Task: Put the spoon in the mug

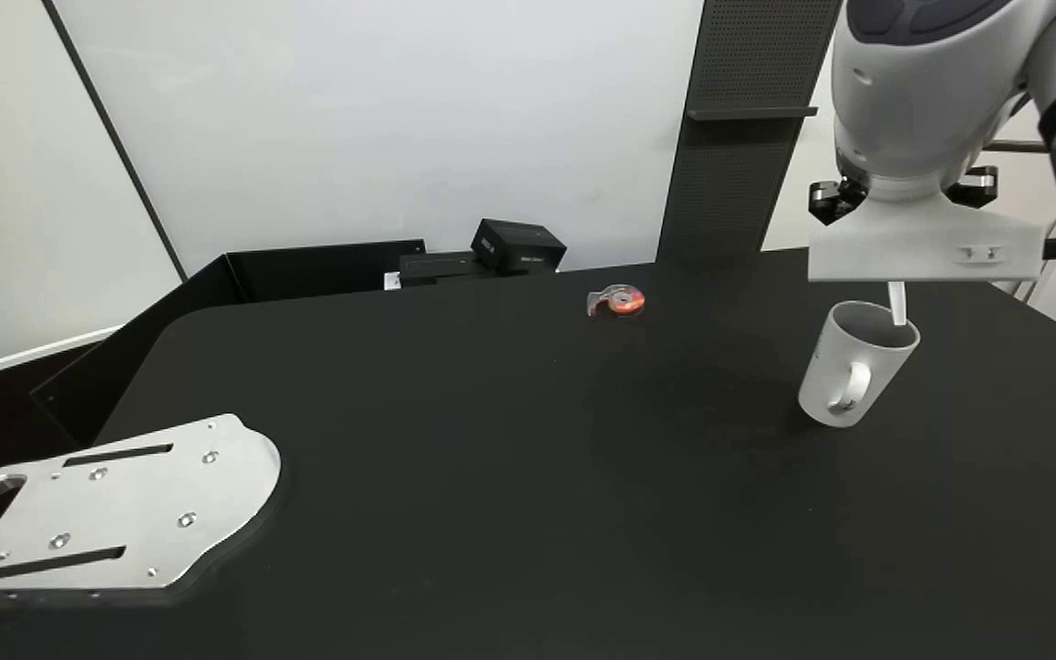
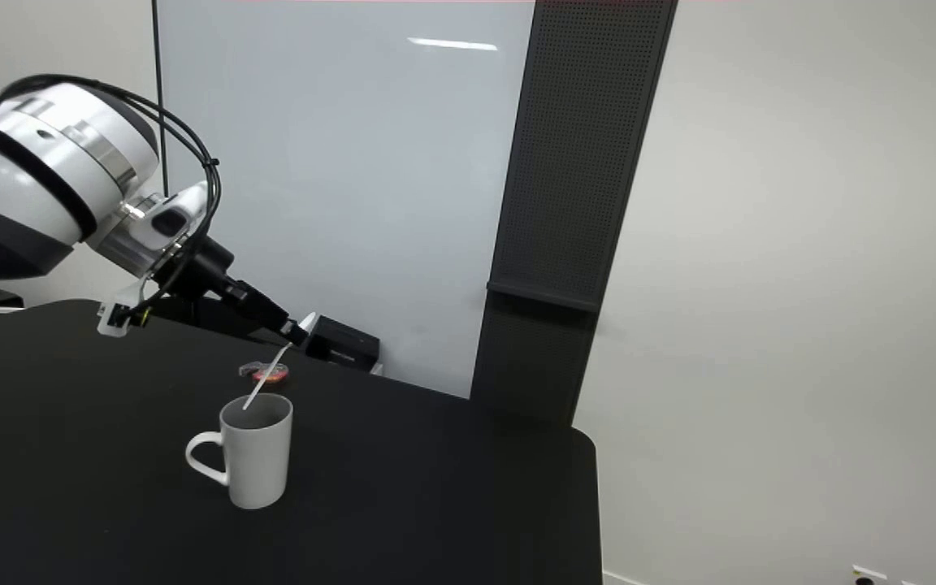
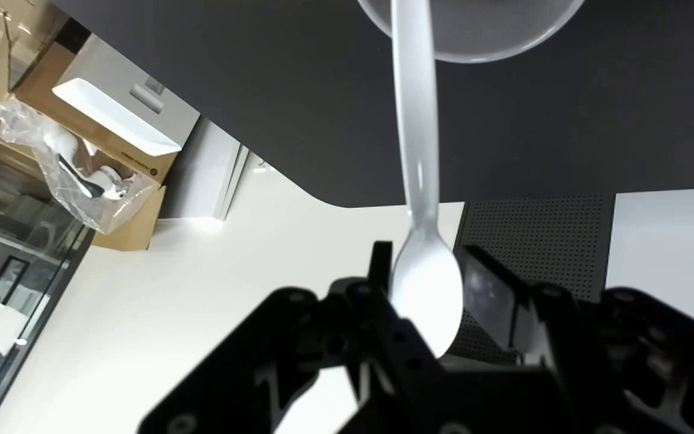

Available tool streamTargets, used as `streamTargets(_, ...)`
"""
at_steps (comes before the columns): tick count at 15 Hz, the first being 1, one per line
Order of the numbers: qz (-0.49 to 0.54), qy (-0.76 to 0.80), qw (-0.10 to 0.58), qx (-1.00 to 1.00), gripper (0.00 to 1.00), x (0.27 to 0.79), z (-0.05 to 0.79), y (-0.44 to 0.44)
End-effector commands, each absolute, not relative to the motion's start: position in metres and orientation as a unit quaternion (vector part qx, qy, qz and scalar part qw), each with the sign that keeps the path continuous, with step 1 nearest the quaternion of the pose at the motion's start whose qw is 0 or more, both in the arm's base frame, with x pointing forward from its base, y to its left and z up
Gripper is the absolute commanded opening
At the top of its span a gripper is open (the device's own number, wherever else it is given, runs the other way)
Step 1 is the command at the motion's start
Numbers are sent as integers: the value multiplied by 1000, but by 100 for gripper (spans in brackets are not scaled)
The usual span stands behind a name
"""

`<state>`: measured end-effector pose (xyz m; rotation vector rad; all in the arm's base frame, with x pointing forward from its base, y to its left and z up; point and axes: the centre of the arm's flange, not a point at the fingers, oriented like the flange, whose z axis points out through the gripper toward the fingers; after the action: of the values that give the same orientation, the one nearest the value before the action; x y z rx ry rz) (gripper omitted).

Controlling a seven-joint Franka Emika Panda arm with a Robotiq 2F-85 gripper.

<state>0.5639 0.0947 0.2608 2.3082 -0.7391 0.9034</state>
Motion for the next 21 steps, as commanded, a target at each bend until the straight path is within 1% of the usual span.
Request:
streamTargets(1,382,-293,247,841,9,550,249,86)
streamTargets(7,403,-301,195,842,9,545,221,94)
streamTargets(11,400,-303,185,845,9,541,199,97)
streamTargets(12,398,-303,185,846,59,540,196,98)
streamTargets(13,394,-304,187,847,59,540,195,99)
streamTargets(15,385,-305,186,851,72,540,198,101)
streamTargets(16,381,-304,186,853,80,541,204,103)
streamTargets(19,378,-294,179,860,98,540,230,118)
streamTargets(21,358,-279,168,875,100,537,251,135)
